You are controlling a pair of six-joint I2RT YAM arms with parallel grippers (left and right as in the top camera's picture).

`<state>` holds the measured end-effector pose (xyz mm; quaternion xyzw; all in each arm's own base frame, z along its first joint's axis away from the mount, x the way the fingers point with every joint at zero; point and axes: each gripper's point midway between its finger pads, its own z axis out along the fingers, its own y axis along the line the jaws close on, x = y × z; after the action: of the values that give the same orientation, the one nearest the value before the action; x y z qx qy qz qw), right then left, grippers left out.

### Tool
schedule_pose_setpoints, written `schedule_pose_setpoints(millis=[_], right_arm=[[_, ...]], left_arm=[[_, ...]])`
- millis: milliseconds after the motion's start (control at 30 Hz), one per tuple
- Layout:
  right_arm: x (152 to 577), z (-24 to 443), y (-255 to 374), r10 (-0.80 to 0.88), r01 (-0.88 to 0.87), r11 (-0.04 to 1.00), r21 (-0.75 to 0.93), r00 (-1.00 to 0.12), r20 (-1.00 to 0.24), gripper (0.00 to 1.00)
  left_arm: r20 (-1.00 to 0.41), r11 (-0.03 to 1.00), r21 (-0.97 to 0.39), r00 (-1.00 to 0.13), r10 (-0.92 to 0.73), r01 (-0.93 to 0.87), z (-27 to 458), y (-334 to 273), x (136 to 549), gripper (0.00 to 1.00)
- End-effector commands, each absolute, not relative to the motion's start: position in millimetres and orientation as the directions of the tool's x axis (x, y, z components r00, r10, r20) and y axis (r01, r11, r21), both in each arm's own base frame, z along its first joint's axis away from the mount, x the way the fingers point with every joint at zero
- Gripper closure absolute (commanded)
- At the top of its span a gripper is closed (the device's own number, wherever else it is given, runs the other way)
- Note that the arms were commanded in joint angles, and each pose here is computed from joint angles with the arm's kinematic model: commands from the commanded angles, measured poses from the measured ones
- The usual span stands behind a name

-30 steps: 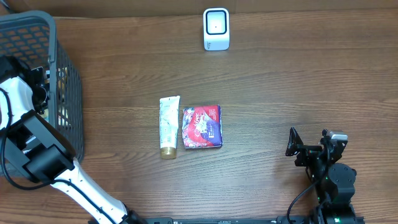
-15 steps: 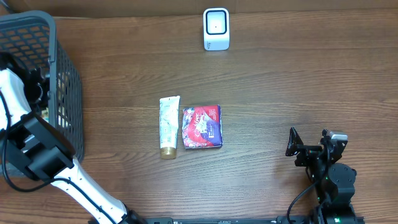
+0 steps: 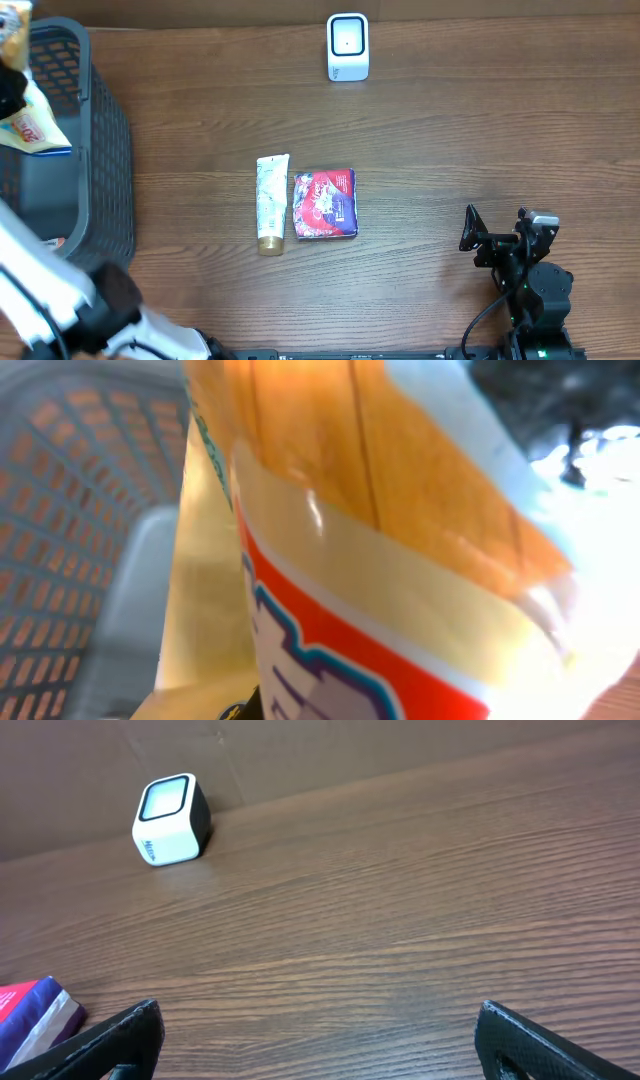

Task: Scan the item barcode
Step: 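Reach the left gripper into the basket and grasp the yellow snack bag, then carry the yellow snack bag right of the package and release it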

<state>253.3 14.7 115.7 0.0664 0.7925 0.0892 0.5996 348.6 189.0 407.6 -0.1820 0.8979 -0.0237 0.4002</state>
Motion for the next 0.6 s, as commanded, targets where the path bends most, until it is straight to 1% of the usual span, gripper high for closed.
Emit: schedule_pose_setpoints(millis=[0, 100, 267, 467, 567], right_arm=[[253, 114, 17, 0.214, -0.011, 0.974, 0.225, -0.272, -0.938, 0.00], [253, 114, 17, 0.214, -0.011, 0.974, 0.225, -0.272, -0.938, 0.00], [253, 114, 17, 0.214, -0.012, 0.974, 0.225, -0.272, -0.938, 0.00], [253, 114, 17, 0.214, -0.011, 0.974, 0.225, -0.272, -0.938, 0.00], [253, 114, 17, 0.214, -0.012, 0.974, 0.225, -0.271, -0.939, 0.00]], left_arm=[[-0.745, 0.947, -0.259, -0.585, -0.321, -0.190, 439, 137, 330, 0.96], [-0.762, 0.966, -0.237, -0.598, -0.249, -0.100, 449, 103, 323, 0.96], [-0.777, 0.968, -0.244, -0.609, -0.160, 0.057, 458, 50, 326, 0.96], [-0.738, 0.928, -0.275, -0.674, -0.036, 0.251, 446, -23, 328, 0.96], [-0.717, 0.909, -0.274, -0.696, 0.025, 0.315, 437, -50, 329, 0.96]])
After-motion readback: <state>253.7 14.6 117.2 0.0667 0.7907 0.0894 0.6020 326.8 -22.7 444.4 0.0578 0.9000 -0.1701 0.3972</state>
